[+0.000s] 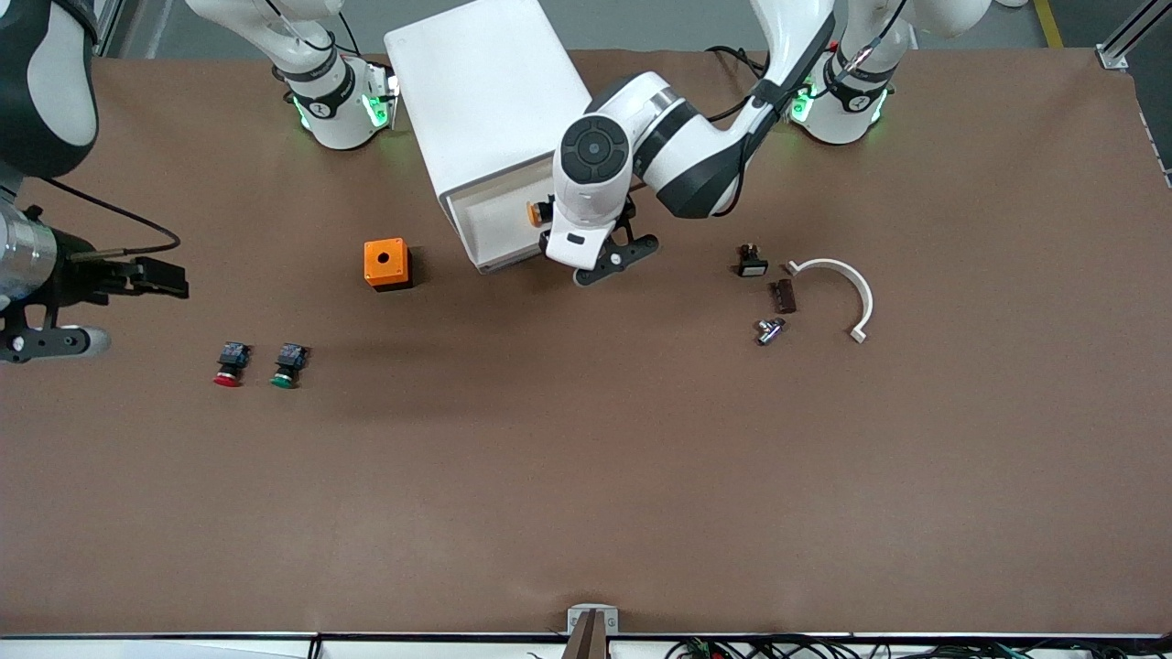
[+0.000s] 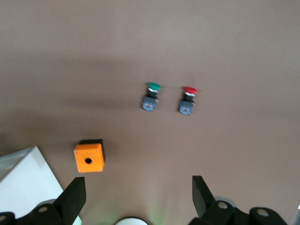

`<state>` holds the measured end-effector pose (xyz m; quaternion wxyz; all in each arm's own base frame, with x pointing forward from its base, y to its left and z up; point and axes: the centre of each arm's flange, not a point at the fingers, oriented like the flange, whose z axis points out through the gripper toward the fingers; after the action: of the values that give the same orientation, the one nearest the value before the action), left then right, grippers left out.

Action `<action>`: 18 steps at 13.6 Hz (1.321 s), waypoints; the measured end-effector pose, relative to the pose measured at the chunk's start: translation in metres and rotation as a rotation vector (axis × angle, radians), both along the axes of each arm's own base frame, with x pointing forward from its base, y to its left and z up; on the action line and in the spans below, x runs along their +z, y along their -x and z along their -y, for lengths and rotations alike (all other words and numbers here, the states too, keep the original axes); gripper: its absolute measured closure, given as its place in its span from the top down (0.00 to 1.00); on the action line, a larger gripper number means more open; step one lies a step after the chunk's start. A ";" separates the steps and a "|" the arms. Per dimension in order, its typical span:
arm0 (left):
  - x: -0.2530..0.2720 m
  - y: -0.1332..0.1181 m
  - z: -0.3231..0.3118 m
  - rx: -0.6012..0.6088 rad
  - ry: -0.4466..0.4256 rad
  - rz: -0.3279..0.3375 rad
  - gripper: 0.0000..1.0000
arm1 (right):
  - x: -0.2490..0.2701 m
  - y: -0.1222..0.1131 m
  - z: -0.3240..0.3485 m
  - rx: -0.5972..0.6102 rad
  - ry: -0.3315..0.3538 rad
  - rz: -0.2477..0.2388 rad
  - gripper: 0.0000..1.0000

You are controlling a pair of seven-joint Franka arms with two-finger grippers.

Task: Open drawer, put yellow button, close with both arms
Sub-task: 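Push the drawer shut with the left gripper while the right gripper withdraws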

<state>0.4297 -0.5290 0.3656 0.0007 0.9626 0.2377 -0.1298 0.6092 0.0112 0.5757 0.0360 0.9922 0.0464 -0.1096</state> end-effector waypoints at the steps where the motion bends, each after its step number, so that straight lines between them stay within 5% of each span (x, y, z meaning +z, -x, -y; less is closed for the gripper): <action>1: -0.001 0.005 0.003 0.005 0.002 -0.010 1.00 | 0.000 0.000 -0.002 0.005 0.003 0.000 1.00; 18: -0.008 0.066 0.043 0.029 -0.014 -0.078 1.00 | -0.007 -0.002 0.002 -0.006 -0.017 -0.012 1.00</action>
<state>0.3638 -0.5719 0.3578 -0.0135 0.9532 0.2525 -0.1656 0.6112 0.0089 0.5685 0.0267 0.9920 0.0444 -0.1153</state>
